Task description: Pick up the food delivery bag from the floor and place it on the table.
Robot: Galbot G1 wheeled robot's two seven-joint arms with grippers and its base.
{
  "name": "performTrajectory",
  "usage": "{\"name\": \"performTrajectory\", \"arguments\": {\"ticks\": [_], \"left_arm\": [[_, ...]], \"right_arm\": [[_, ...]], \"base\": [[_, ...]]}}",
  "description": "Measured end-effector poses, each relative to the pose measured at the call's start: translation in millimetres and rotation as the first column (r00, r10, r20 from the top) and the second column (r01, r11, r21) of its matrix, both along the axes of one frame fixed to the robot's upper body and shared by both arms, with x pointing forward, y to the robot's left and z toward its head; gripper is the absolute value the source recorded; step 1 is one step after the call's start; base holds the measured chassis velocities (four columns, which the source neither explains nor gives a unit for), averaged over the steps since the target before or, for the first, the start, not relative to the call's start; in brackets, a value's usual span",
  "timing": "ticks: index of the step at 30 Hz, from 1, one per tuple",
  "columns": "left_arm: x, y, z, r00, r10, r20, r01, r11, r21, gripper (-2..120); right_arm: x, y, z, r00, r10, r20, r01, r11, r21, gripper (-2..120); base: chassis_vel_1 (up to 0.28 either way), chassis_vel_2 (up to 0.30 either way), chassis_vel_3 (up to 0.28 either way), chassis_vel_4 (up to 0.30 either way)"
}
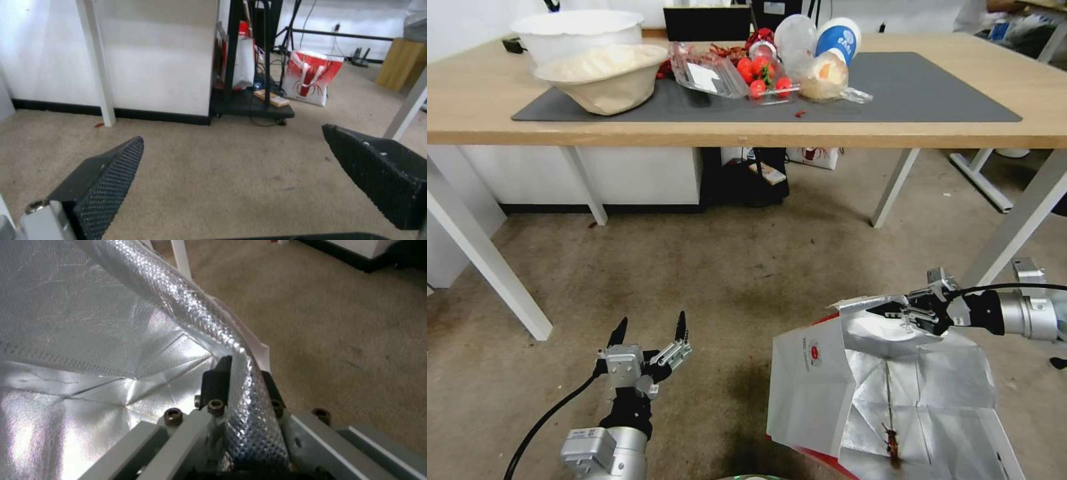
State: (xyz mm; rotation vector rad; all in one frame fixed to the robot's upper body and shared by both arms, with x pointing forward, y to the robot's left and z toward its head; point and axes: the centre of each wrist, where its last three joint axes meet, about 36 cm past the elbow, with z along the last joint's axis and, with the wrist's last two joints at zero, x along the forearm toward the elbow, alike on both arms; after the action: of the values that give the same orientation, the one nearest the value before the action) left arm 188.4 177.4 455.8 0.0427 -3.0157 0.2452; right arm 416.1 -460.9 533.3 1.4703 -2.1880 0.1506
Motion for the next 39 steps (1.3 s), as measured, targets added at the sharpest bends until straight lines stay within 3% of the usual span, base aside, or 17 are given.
{"name": "performTrajectory", "arguments": {"ticks": [39], "left_arm": [[0.3, 2.4, 6.0, 1.0, 0.01, -0.001, -0.01, 1.0, 0.005, 100]], "right_arm": [[-2.2, 5.1, -2.7, 1.0, 0.016, -0.008, -0.016, 1.0, 0.027, 0]], "base": [[0.0, 0.0, 0.0, 0.0]]}}
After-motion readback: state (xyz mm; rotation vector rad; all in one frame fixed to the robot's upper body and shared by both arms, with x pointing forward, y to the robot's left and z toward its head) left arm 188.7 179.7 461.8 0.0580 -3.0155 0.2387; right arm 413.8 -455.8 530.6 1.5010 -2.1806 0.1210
